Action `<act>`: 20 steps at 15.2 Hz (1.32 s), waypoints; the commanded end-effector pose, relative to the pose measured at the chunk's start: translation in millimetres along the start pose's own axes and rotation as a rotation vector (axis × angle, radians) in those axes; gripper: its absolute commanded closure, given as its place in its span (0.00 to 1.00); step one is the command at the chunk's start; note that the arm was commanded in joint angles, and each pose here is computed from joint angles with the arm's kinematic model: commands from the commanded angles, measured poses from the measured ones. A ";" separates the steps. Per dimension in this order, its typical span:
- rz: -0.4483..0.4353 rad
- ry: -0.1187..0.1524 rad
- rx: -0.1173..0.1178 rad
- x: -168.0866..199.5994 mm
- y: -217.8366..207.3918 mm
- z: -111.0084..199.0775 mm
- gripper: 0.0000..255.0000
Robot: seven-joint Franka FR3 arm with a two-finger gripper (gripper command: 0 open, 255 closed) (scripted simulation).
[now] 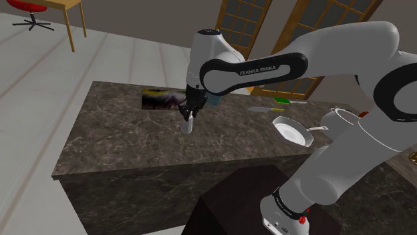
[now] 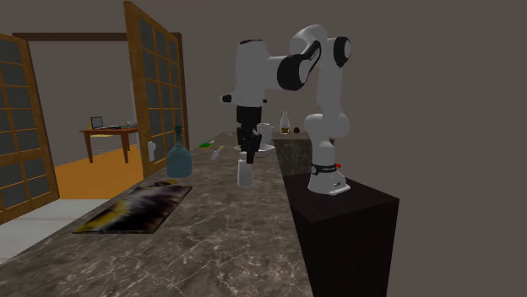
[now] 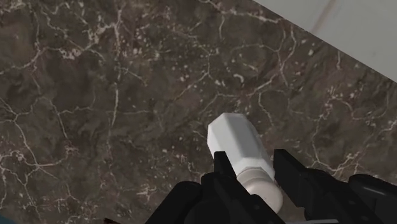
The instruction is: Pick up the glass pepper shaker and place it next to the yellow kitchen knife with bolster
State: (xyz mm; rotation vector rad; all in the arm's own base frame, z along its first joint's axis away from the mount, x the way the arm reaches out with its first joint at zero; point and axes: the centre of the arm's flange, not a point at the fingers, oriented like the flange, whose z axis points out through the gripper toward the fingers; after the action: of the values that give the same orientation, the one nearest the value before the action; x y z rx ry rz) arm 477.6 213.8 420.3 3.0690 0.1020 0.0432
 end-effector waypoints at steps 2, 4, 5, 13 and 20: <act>0.000 0.000 0.000 0.8 0.8 -16.6 1.00; 0.000 0.000 0.000 1.0 1.5 -27.1 1.00; 0.000 0.000 0.000 1.2 1.9 -32.4 1.00; 0.000 0.000 0.000 2.3 4.9 -74.5 1.00; 0.000 0.000 0.000 3.2 7.6 -111.3 1.00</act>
State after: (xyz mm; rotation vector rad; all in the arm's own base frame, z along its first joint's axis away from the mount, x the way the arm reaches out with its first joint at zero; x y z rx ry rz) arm 477.7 215.3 527.0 3.0692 0.1021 0.0432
